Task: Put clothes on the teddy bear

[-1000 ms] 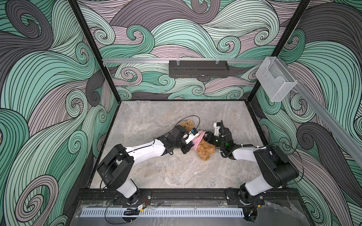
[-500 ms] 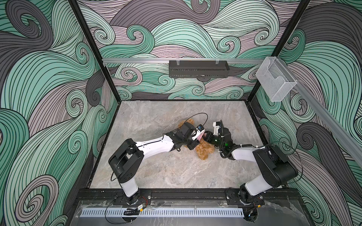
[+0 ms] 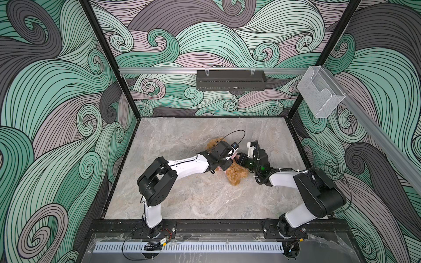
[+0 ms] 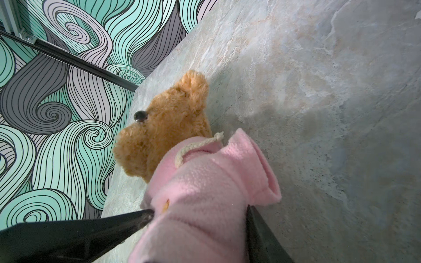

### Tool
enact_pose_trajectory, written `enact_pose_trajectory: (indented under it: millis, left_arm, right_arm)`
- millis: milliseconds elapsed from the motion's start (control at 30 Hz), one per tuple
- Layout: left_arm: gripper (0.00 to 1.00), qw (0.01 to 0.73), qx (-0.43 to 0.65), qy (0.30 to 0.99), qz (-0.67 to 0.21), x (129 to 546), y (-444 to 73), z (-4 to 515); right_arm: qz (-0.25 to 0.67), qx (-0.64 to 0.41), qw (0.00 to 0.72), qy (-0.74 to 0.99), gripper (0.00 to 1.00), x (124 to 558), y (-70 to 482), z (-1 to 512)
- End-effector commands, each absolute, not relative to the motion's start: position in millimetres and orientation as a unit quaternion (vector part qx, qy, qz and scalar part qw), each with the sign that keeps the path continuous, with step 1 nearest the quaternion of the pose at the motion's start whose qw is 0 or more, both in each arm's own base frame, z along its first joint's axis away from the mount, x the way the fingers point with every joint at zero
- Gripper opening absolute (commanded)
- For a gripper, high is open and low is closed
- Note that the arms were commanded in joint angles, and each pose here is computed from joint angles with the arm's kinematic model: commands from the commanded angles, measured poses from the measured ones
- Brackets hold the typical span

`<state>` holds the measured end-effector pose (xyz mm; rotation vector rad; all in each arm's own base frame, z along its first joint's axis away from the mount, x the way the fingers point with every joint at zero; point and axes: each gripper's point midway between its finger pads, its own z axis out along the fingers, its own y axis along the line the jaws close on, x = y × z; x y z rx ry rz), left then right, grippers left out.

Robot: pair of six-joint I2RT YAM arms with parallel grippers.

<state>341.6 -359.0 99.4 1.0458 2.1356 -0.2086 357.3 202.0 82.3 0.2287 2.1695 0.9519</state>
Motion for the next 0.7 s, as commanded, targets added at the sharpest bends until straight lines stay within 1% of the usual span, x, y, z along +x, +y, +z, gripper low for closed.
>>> enact_pose_trajectory:
  millis: [0,67,100,167,233,300,467,567,667]
  left_arm:
    - [0.2,0.372,0.396,0.837,-0.065,346,-358,101]
    - [0.02,0.374,0.396,0.835,-0.079,342,-359,105]
    - [0.0,0.377,0.395,0.833,-0.091,338,-359,108]
    - [0.0,0.397,0.391,0.821,-0.123,332,-360,119]
    - [0.0,0.411,0.397,0.808,-0.147,324,-360,127]
    - [0.0,0.418,0.409,0.794,-0.164,316,-361,134]
    - [0.0,0.411,0.442,0.773,-0.194,298,-364,145]
    - [0.0,0.391,0.46,0.769,-0.208,286,-364,136]
    - [0.0,0.375,0.471,0.765,-0.229,269,-366,118]
  right_arm:
    - [0.364,0.091,0.387,0.843,0.44,363,201,88]
    - [0.339,0.095,0.39,0.851,0.49,364,194,83]
    - [0.317,0.106,0.388,0.859,0.52,364,186,79]
    - [0.28,0.136,0.385,0.869,0.55,364,169,70]
    - [0.267,0.17,0.4,0.86,0.57,369,155,73]
    - [0.261,0.195,0.422,0.846,0.56,373,143,84]
    - [0.263,0.208,0.471,0.816,0.56,383,134,129]
    - [0.269,0.224,0.483,0.803,0.56,383,128,140]
    - [0.267,0.251,0.48,0.797,0.56,380,117,133]
